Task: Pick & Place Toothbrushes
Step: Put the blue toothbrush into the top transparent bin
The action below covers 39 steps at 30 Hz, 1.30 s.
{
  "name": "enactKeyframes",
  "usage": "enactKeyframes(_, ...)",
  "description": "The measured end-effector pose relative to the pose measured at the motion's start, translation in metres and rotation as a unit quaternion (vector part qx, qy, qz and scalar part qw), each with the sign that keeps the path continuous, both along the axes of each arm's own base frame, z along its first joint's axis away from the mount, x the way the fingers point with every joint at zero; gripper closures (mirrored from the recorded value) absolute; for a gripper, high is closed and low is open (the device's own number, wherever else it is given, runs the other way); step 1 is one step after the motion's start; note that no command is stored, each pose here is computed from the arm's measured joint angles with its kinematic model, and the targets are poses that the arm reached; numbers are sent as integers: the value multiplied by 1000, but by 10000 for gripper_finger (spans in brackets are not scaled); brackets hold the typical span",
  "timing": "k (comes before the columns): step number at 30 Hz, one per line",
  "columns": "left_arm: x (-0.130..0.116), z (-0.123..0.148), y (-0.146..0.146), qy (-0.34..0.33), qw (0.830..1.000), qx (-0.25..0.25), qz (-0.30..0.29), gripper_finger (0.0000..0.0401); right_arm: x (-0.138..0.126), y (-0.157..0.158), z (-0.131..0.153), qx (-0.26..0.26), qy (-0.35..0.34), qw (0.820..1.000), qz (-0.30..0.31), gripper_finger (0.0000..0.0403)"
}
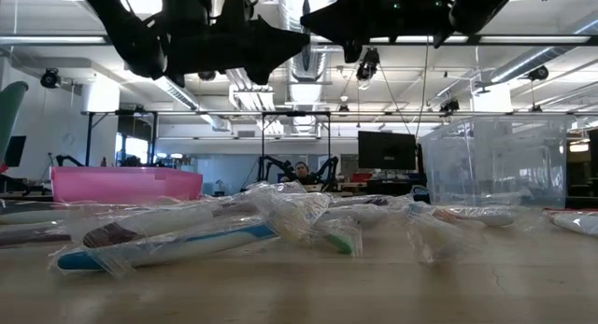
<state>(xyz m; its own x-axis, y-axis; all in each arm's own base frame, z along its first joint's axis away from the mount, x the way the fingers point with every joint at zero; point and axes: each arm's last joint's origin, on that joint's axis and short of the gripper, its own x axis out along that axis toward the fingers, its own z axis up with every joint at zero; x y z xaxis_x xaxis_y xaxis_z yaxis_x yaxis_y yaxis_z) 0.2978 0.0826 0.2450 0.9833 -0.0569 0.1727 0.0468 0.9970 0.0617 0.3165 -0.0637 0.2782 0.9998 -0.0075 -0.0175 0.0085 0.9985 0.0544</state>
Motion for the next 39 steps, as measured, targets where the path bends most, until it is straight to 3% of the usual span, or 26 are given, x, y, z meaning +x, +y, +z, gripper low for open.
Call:
enactKeyframes(7, 0, -2, -2, 10, 1000, 3, -15, 264, -3, 2, -1, 41, 49, 998, 1, 380)
enactKeyframes(13, 0, -2, -3, 10, 1000, 4, -15, 203, -10, 3, 20, 48, 93, 995, -2, 380)
enactKeyframes(18, 0, -2, -3, 9, 1000, 13, -13, 188, -20, 5, 44, 52, 137, 989, -12, 380)
enactKeyframes(23, -1, 0, -3, 6, 1000, 9, -14, 189, -37, 5, 66, 53, 204, 975, -69, 380)
enactKeyframes(29, -1, 0, -3, 9, 999, -23, -20, 188, -68, 5, 97, 62, 267, 944, -181, 380)
enactKeyframes(35, -1, -5, -3, 39, 995, -87, -27, 188, -102, 4, 115, 87, 318, 884, -330, 380)
enactKeyframes(39, 0, -10, -4, 65, 987, -145, -32, 188, -118, 4, 119, 116, 341, 853, -377, 380)
